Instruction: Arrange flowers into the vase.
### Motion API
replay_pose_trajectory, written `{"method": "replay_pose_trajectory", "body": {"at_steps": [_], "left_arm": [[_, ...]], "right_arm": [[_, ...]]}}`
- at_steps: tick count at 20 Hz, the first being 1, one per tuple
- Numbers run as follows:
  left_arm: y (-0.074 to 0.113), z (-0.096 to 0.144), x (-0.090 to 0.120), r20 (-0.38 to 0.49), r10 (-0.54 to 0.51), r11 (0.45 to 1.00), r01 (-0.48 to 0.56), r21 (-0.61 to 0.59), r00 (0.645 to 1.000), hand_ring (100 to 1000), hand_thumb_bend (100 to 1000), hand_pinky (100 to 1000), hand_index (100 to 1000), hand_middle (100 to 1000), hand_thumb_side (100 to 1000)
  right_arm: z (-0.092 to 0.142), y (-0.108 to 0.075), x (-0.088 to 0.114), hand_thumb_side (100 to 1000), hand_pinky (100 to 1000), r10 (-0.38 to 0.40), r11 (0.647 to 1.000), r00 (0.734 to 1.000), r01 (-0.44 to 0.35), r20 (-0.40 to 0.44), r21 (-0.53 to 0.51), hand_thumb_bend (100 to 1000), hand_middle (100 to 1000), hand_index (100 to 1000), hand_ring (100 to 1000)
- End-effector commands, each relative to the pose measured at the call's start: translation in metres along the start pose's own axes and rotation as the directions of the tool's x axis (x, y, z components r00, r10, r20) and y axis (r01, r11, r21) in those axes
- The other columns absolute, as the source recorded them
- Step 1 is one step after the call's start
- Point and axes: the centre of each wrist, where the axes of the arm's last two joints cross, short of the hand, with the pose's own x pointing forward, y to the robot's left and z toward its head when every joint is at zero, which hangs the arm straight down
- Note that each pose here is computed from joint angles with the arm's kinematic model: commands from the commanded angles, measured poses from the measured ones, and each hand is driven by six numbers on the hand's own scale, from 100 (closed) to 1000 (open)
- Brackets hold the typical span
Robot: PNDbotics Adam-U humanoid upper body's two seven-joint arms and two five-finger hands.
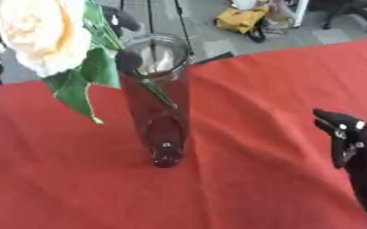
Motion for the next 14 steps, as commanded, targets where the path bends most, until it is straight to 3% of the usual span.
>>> {"method": "replay_pose_trajectory", "body": {"at_steps": [1, 14], "left_arm": [[0.012, 0.015, -0.004, -0.015, -0.028, 0.999, 0.029, 0.032, 0.999, 958, 596, 983, 1000, 1000, 1000], [0.009, 0.026, -0.012, -0.016, -0.038, 0.999, 0.038, 0.029, 0.999, 956, 595, 985, 1000, 1000, 1000]], "right_arm": [[-0.003, -0.002, 0.005, 1000, 945, 0.016, 1.0, 1.0, -0.016, 0.021, 0.003, 100, 215, 819, 932], [-0.002, -0.002, 0.005, 1000, 944, 0.016, 1.0, 1.0, -0.016, 0.023, -0.002, 100, 213, 818, 932]]}}
